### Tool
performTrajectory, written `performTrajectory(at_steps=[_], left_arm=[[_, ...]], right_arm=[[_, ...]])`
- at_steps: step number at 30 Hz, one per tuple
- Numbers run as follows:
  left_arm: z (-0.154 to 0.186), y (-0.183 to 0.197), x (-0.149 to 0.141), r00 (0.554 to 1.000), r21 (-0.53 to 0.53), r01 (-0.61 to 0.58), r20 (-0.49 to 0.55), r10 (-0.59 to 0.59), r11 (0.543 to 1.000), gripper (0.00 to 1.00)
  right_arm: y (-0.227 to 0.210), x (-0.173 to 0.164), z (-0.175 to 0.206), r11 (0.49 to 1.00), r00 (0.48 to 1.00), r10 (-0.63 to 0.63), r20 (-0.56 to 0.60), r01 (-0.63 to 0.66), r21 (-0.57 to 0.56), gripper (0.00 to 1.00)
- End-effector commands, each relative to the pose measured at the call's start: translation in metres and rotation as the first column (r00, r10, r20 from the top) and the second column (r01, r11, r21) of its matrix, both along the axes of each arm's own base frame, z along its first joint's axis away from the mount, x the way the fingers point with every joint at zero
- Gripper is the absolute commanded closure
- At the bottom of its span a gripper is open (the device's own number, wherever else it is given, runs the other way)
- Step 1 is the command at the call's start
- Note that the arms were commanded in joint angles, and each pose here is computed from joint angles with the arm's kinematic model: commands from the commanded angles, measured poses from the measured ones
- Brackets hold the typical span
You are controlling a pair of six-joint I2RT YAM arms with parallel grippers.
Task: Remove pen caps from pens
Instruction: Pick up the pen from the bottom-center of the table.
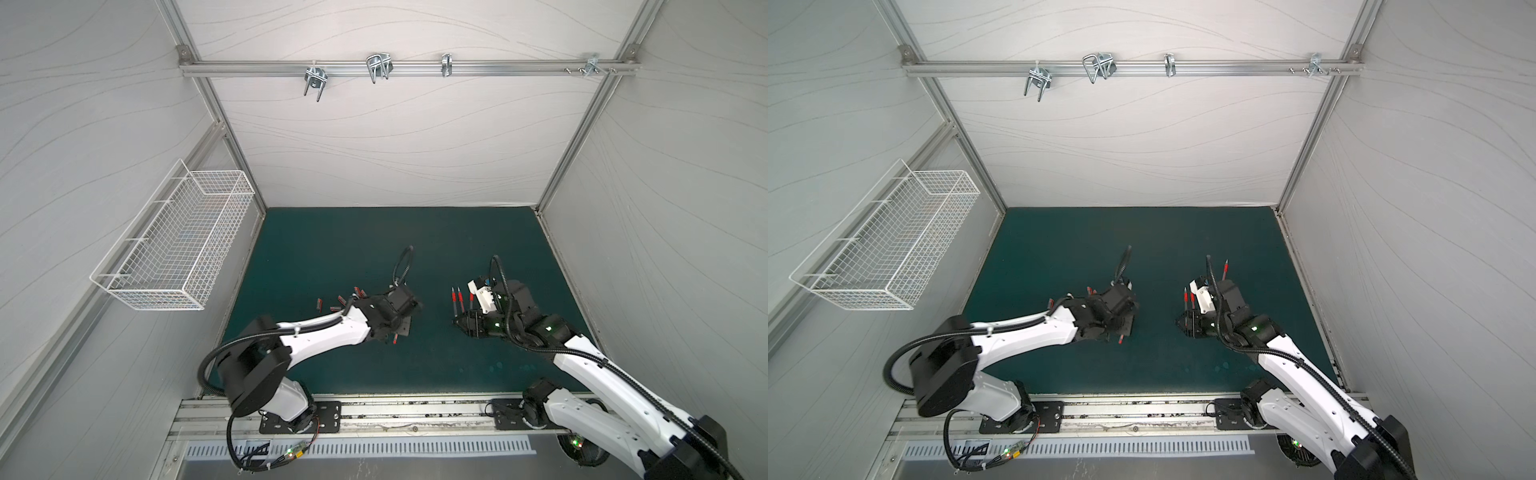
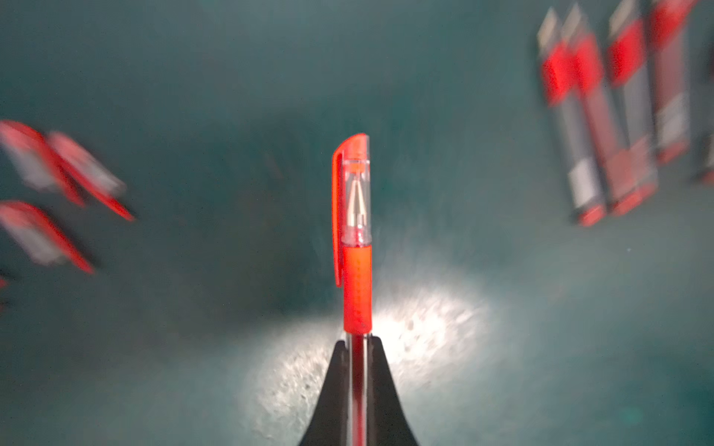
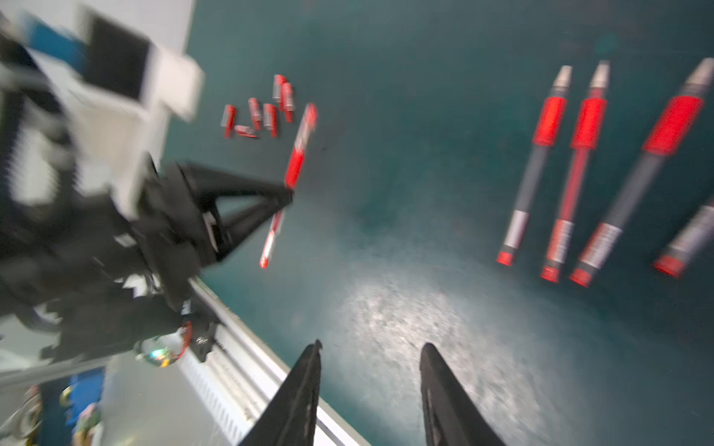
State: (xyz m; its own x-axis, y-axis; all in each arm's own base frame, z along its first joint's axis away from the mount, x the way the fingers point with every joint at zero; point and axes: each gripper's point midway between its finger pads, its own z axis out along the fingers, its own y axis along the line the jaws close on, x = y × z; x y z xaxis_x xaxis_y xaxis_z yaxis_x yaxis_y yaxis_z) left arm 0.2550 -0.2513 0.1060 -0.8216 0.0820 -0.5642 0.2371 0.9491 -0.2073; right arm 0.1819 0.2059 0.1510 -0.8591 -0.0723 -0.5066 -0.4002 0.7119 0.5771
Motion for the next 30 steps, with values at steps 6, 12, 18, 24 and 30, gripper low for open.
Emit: performTrajectory(at_steps=[6,12,18,24,30], left_arm=[[0.14,-0.015,0.022,0.944,-0.399,0.087,0.326,0.053,0.913,0.98],[0.196,-0.015,0.013,0.885,-0.513,0.2,0.459,0.07,0.835,0.99],[0.22,-0.027,0.002,0.874,-0.572,0.291,0.486,0.031,0.767,0.99],[0.232,-0.038,-0.007,0.856,-0.592,0.373,0.517,-0.019,0.714,0.99],[0.237,-0.04,-0.011,0.85,-0.609,0.397,0.526,-0.025,0.687,0.99]], right_arm=[[0.052,0.005,0.083,0.913,0.978,0.145,0.148,-0.19,0.361,0.57],[0.063,0.012,0.127,0.867,0.965,0.14,0.222,-0.228,0.443,0.57],[0.072,0.011,0.157,0.842,0.938,0.174,0.3,-0.3,0.448,0.56],[0.084,0.002,0.17,0.805,0.904,0.237,0.357,-0.388,0.448,0.58],[0.091,-0.001,0.167,0.807,0.9,0.251,0.357,-0.399,0.436,0.64]])
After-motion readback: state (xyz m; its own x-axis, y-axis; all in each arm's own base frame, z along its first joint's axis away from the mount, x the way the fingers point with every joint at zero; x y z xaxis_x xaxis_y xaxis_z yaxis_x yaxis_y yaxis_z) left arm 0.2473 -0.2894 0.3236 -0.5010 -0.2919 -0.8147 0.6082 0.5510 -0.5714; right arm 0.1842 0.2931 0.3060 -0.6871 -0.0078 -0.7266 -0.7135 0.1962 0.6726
